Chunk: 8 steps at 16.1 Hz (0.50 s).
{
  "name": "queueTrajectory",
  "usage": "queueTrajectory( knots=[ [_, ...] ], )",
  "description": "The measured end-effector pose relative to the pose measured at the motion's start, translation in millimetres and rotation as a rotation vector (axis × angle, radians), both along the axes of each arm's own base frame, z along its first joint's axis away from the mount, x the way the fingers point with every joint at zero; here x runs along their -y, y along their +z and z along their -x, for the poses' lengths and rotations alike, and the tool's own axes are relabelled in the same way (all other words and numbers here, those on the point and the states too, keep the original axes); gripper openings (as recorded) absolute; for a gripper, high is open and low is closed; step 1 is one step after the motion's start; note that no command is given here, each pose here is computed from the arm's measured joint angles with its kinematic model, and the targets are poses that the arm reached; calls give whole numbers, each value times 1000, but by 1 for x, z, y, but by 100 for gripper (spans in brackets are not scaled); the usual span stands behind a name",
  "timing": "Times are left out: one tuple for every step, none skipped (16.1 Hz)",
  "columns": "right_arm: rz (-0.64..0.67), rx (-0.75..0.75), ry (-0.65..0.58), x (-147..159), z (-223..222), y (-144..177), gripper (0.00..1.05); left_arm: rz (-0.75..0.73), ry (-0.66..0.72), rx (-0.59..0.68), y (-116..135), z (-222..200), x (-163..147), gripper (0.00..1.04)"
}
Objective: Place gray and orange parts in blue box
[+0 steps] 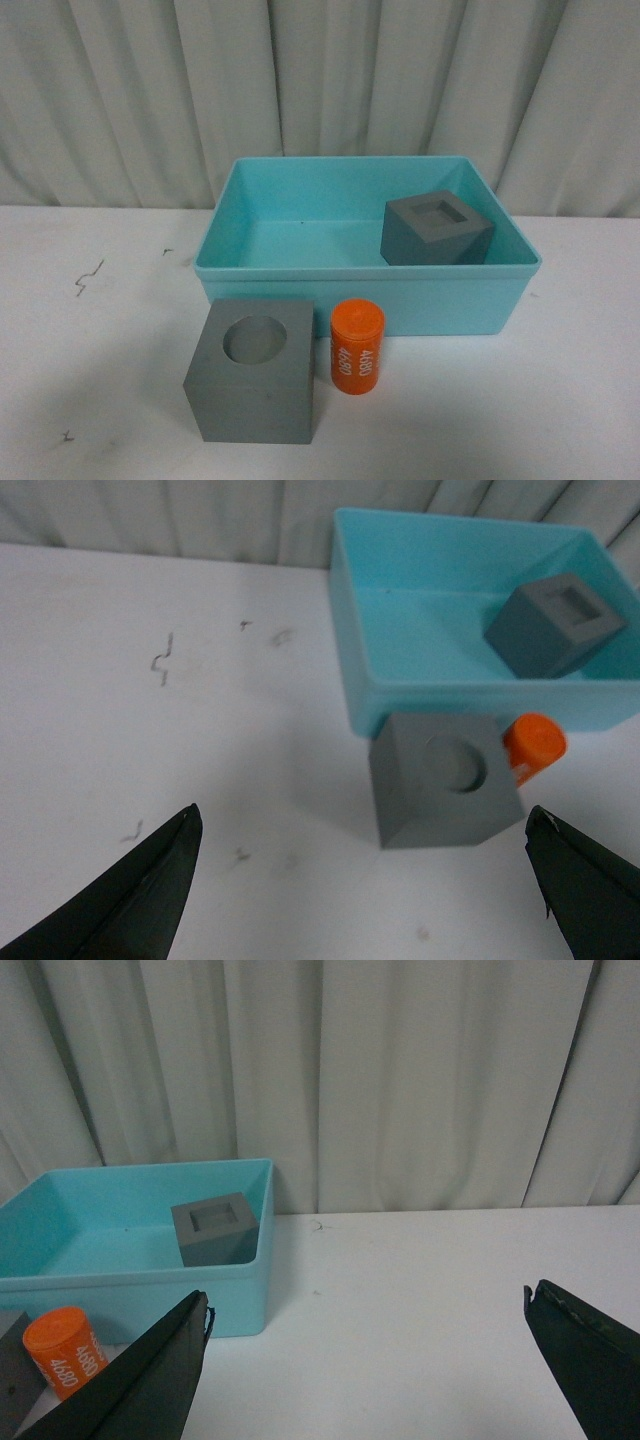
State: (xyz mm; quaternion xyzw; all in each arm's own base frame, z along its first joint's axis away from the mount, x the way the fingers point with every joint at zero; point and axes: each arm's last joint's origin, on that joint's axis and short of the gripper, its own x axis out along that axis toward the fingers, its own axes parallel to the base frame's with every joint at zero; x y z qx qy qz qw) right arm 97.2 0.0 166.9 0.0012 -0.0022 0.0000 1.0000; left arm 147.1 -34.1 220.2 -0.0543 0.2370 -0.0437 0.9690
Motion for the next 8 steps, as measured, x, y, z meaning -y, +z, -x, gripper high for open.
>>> queueTrajectory(
  knots=[
    [0, 0, 0, 0, 0, 0, 98, 21, -32, -18, 2, -22, 13, 98],
    [0, 0, 0, 0, 0, 0, 98, 24, -75, -81, -8, -44, 27, 98],
    [0, 0, 0, 0, 0, 0, 98, 30, -108, -149, -20, -59, 40, 98],
    [0, 0, 0, 0, 0, 0, 98, 28, -128, -204, -32, -77, 54, 98],
    [0, 0, 0, 0, 0, 0, 98, 25, -141, -223, -36, -85, 63, 98],
    [0, 0, 0, 0, 0, 0, 98, 21, -152, -235, -42, -93, 71, 98],
    [0, 0, 0, 0, 0, 0, 98, 25, -159, -253, -49, -98, 75, 98],
    [0, 0, 0, 0, 0, 0, 98, 21, -145, -279, -56, -101, 76, 98]
  ],
)
